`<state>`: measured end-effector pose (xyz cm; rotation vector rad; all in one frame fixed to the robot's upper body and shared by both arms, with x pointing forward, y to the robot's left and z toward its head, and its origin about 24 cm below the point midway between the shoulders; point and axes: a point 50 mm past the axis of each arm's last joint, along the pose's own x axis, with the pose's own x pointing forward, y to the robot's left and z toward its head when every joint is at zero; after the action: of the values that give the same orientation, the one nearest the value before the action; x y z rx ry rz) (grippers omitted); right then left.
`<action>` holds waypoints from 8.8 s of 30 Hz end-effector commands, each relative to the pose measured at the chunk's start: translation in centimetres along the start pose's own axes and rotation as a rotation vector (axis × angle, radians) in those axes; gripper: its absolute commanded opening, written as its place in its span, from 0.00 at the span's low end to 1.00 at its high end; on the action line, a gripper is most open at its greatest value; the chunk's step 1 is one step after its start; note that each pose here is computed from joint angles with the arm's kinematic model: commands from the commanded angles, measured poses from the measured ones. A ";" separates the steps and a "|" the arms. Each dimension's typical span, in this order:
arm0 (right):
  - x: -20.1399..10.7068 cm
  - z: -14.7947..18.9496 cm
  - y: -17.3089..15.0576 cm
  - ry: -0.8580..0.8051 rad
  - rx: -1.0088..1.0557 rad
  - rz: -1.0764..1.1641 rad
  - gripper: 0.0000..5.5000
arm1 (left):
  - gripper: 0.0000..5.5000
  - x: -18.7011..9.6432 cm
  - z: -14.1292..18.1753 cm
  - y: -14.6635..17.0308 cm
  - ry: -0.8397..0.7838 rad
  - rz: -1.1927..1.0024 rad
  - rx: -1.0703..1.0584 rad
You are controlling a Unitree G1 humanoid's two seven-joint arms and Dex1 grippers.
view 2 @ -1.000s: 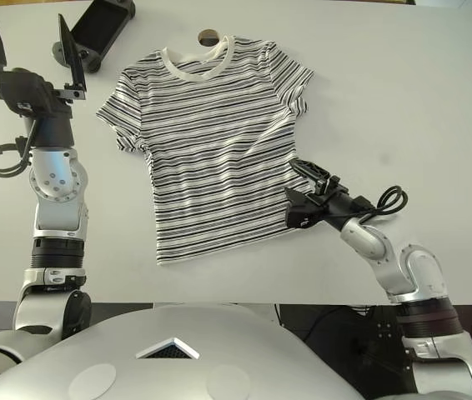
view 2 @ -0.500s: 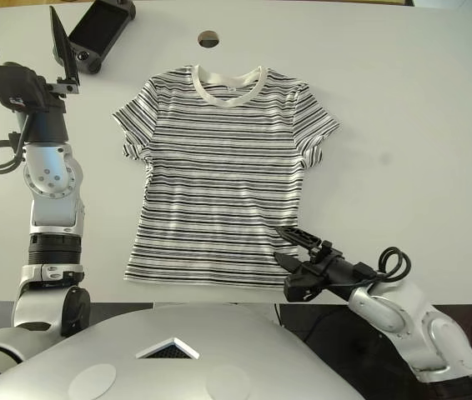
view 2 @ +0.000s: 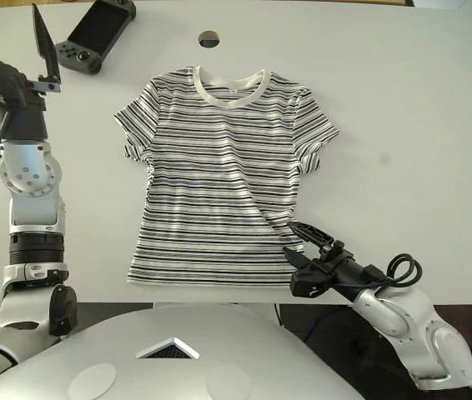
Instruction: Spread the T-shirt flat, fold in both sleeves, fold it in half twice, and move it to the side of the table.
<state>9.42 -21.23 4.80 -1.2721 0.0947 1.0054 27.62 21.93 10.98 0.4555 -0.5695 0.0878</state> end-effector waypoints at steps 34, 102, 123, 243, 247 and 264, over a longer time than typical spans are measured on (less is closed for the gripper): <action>13.4 -12.4 -12.5 0.229 0.002 -0.307 0.63 | 0.76 -0.4 1.1 -1.8 -0.055 -0.099 -0.015; 3.6 -0.5 -17.3 -0.354 0.428 -1.047 0.63 | 0.73 -2.6 -9.8 -5.2 -0.061 -1.333 1.087; 2.9 -0.7 -17.6 -0.336 0.436 -1.062 0.63 | 0.11 -4.2 -10.0 -5.7 -0.044 -1.461 1.045; 10.2 -12.9 -15.1 0.143 -0.421 -0.504 0.02 | 0.54 -0.5 -0.2 -8.8 -0.201 -0.633 0.434; 10.9 -12.2 -14.6 0.121 -0.430 -0.471 0.02 | 0.54 -0.7 -0.3 -8.9 -0.194 -0.637 0.432; 15.7 -8.3 -14.6 -0.001 -0.483 -0.416 0.28 | 0.54 -1.1 -0.7 -9.1 -0.173 -0.655 0.427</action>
<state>31.60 -18.82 2.96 -1.6273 -0.3830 0.7013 28.88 13.68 6.55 1.0480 -0.5722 -0.4668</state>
